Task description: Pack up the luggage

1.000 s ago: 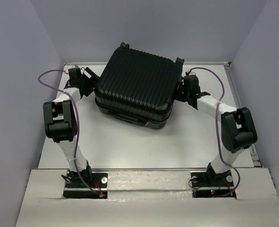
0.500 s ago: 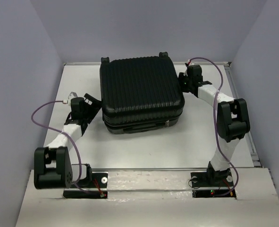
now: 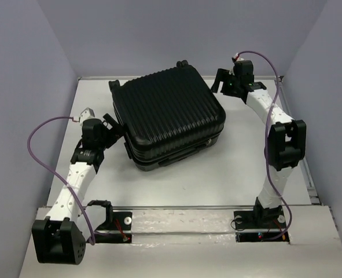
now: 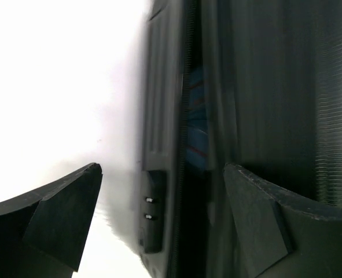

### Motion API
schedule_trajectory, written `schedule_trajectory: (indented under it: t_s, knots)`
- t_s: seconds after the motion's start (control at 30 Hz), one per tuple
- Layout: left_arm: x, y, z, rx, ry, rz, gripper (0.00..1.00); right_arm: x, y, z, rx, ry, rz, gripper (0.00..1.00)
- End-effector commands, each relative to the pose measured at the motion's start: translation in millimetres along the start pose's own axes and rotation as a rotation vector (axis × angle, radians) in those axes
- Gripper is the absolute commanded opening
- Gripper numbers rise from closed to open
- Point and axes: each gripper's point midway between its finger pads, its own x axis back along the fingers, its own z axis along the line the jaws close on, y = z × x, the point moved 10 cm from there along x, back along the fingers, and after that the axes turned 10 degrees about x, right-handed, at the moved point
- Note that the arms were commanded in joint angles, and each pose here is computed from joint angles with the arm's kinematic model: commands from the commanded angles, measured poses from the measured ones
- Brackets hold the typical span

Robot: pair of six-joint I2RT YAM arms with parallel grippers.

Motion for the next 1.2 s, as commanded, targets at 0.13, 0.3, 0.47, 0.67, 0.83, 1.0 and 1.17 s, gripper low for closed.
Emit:
schedule_trajectory:
  t_s: [0.13,0.3,0.47,0.67,0.83,1.0,1.17]
  knots:
    - [55,41,-52,-0.038,-0.237,-0.271,0.99,93,41,66,0.075,0.259,-0.147,0.80]
    - [79,46,-44,-0.042,-0.250,-0.369,0.95,132,36,66,0.098,0.276,-0.227,0.55]
    - [88,14,-43,-0.083,-0.502,-0.152,0.93,210,-11,77,0.110,0.452,-0.426,0.20]
    - [104,-13,-39,-0.233,-0.737,0.073,0.99,224,-134,84,0.097,0.665,-0.428,0.17]
    - [101,-30,-29,-0.276,-0.740,0.223,0.99,209,-179,71,0.045,0.604,-0.365,0.32]
    - [101,-36,-19,-0.306,-0.691,0.235,0.99,189,-195,60,0.032,0.473,-0.334,0.45]
    - [98,-38,-22,-0.313,-0.702,0.271,0.99,168,-186,59,0.071,0.406,-0.321,0.46]
